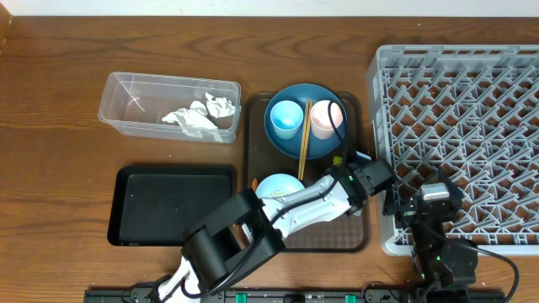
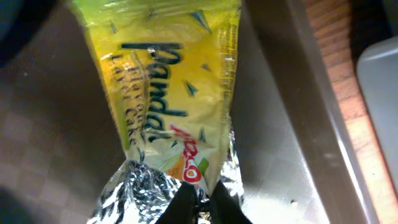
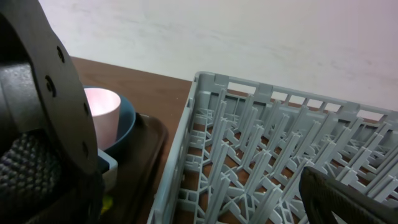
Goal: Sort waste into correct bins and load items into the dishwasher rack
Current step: 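Lift the grasped wrappers up from the brown tray with the left gripper, then carry the wrappers left and release them into the clear bin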
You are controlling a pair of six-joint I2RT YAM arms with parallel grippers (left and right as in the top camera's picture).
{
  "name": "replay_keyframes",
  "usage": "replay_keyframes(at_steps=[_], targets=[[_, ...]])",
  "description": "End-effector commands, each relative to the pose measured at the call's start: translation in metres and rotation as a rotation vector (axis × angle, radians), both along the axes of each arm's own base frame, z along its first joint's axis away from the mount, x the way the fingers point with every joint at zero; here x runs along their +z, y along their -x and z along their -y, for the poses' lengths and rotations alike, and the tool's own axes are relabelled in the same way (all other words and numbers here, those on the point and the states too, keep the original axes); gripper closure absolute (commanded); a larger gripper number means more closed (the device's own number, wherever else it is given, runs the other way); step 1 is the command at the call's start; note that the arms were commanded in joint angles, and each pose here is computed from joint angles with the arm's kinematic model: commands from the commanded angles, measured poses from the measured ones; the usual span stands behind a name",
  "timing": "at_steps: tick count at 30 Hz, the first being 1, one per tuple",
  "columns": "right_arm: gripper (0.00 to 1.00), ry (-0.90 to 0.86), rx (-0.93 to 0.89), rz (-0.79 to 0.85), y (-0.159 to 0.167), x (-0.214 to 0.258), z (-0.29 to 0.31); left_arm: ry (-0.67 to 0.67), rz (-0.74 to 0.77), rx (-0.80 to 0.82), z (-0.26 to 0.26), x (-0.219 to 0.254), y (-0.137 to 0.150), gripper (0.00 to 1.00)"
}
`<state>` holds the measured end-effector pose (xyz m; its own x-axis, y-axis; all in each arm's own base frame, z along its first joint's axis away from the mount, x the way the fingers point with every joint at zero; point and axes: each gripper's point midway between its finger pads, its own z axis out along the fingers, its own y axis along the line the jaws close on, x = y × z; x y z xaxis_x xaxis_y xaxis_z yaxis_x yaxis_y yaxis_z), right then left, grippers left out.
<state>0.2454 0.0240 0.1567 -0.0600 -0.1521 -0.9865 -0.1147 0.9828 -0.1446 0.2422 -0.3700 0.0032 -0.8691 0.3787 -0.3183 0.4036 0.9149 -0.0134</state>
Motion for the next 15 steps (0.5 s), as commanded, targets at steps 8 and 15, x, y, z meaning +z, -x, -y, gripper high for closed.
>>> replay_keyframes(at_steps=[8, 15], targets=[[0.01, 0.007, -0.012, -0.001, 0.0, -0.001, 0.003, 0.1, 0.067, -0.007, 0.0, 0.069, 0.0, 0.94], [0.01, 0.007, -0.012, -0.001, 0.0, -0.001, 0.003, 0.164, 0.128, -0.009, -0.014, 0.126, 0.001, 0.94]])
